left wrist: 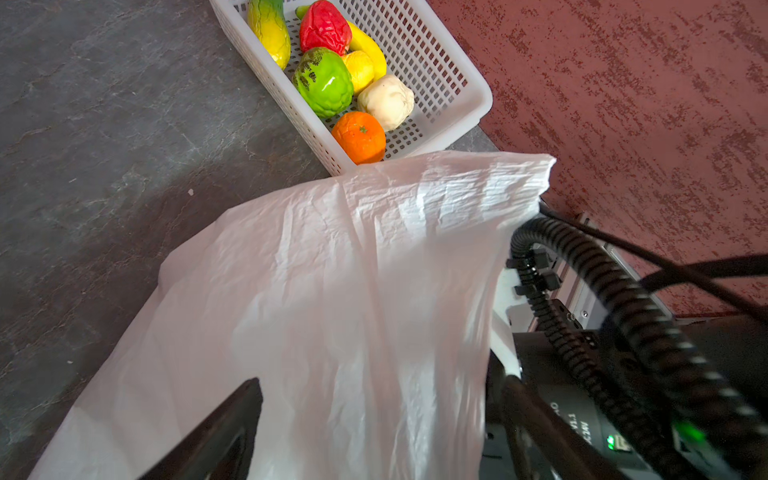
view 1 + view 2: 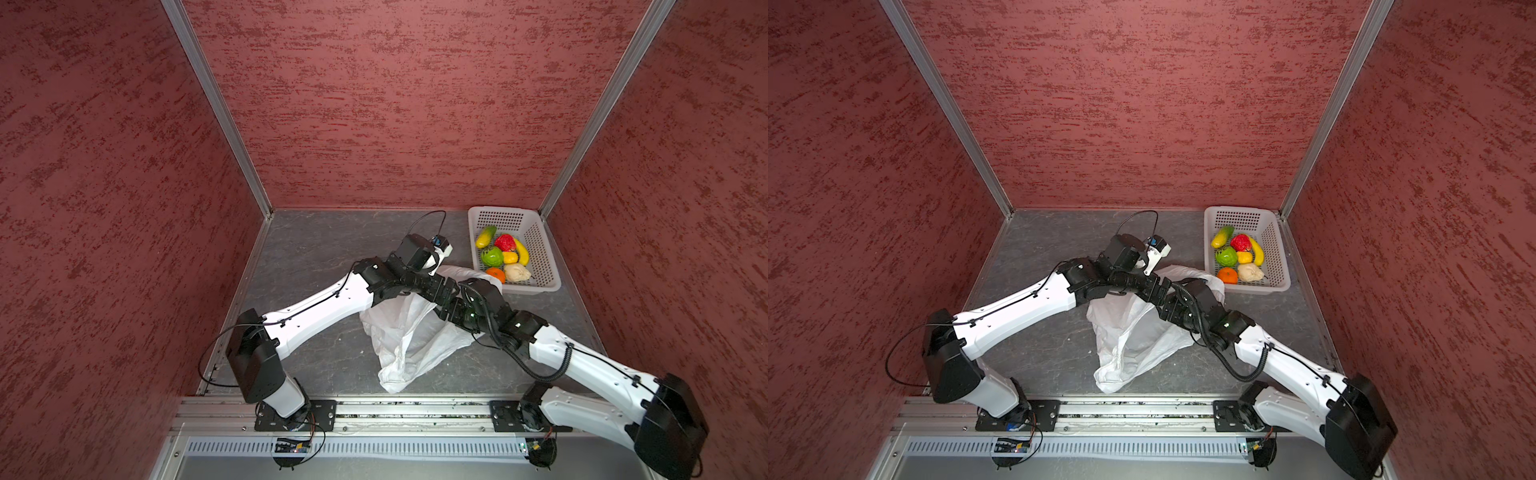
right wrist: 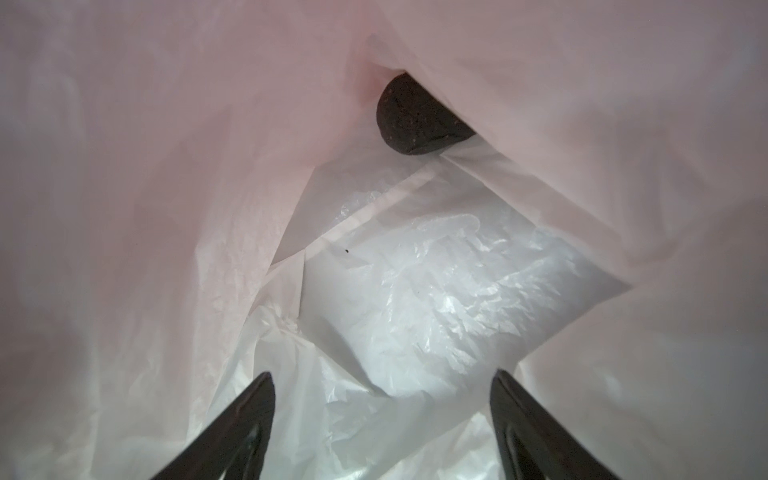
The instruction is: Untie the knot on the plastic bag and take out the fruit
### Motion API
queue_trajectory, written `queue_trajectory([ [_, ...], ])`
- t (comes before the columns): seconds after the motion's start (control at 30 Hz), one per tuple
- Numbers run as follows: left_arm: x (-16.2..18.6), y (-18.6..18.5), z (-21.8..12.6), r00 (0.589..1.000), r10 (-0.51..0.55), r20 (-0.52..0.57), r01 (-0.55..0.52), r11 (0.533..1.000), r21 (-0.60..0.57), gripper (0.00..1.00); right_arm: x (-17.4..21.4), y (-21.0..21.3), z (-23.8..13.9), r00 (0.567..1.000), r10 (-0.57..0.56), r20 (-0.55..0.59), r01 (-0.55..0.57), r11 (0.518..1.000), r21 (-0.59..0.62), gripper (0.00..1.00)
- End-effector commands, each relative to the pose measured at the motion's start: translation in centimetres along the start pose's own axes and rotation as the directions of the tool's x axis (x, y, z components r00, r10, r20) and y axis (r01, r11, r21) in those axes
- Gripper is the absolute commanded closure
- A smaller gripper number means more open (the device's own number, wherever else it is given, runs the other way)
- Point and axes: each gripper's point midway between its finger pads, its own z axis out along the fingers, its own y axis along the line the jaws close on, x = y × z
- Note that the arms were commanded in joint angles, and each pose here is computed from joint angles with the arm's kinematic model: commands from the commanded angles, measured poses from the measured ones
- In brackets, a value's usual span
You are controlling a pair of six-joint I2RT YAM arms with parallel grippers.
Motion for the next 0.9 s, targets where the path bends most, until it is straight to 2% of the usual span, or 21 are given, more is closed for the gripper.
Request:
queue_trajectory([
  [0.0,-0.4,0.1,0.4,1.000,0.019,-0.004,-0.020,1.000,-0.015,0.10,0.6,0.5,-1.5,0.999,-0.024,-0.033,0.024,1.000,0.014,0.17],
  [0.27,-1.0,2.1,1.8,1.000,0.028,-0.001,-0.028,0.993,-0.118,0.15,1.9,0.0,-1.7,0.997,-0.041,-0.069,0.042,0.999,0.022,0.17],
  [0.33,-1.1,2.8,2.3,1.000,0.028,0.001,-0.027,0.989,-0.146,0.18,2.1,-0.2,-1.3,0.996,-0.049,-0.076,0.051,0.998,0.029,0.17],
  [0.4,-1.5,3.4,2.7,1.000,0.027,0.009,-0.025,0.986,-0.167,0.26,2.2,-0.4,-1.0,0.995,-0.060,-0.082,0.063,0.997,0.034,0.17],
  [0.5,-1.8,4.2,3.1,1.000,0.020,0.017,-0.016,0.984,-0.178,0.45,2.4,-0.8,-0.6,0.994,-0.065,-0.085,0.068,0.997,0.037,0.16],
  [0.67,-2.1,5.0,2.0,0.999,-0.011,0.035,0.016,0.986,-0.163,0.84,2.7,-1.7,0.2,0.993,-0.082,-0.085,0.087,0.995,0.058,0.16],
  [0.73,-2.2,4.9,1.1,0.999,-0.022,0.043,0.028,0.989,-0.148,0.95,2.4,-1.8,0.4,0.993,-0.090,-0.077,0.095,0.993,0.066,0.15],
  [0.77,-2.1,4.8,0.6,0.999,-0.031,0.043,0.037,0.989,-0.140,1.00,2.3,-1.7,0.5,0.993,-0.091,-0.072,0.096,0.993,0.064,0.14],
  [0.87,-1.2,4.3,-0.6,0.997,-0.068,0.036,0.072,0.991,-0.113,1.00,1.5,-0.4,1.0,0.995,-0.083,-0.055,0.085,0.996,0.031,0.14],
])
